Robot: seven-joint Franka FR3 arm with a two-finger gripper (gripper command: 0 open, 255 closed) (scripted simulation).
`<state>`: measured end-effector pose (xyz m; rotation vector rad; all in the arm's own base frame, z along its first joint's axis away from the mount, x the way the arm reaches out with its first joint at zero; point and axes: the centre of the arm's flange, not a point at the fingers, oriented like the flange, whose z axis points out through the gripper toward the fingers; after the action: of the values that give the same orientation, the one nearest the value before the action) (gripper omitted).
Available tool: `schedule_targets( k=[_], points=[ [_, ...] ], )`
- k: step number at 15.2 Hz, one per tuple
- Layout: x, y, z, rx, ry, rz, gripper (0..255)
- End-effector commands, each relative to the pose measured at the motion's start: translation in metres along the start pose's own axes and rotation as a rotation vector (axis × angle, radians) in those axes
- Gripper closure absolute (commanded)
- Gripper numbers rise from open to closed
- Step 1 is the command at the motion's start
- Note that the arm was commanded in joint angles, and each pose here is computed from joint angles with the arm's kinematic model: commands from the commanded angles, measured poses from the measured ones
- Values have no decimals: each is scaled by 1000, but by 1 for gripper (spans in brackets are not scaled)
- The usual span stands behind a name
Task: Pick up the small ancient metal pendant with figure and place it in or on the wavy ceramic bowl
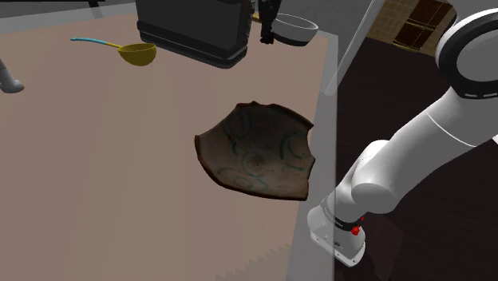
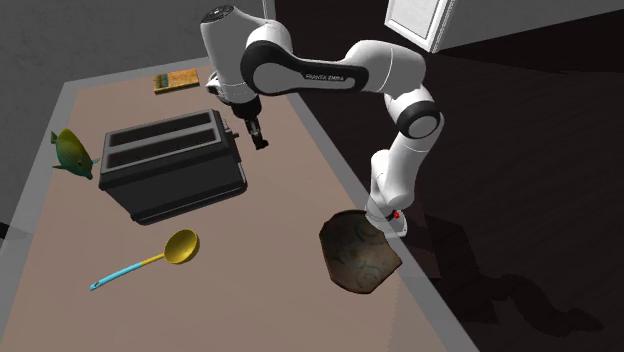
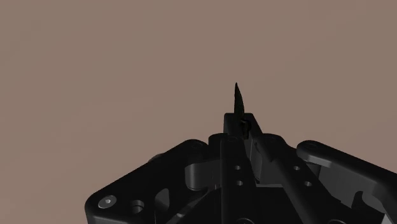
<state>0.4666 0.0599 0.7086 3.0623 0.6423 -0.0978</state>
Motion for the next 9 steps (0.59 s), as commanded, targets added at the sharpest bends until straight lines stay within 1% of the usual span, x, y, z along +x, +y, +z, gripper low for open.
schedule_targets(
  k=[1,9],
  points=[
    [0,0,-11,0,0,0,255],
    [-3,0,-53,0,0,0,255]
  ],
)
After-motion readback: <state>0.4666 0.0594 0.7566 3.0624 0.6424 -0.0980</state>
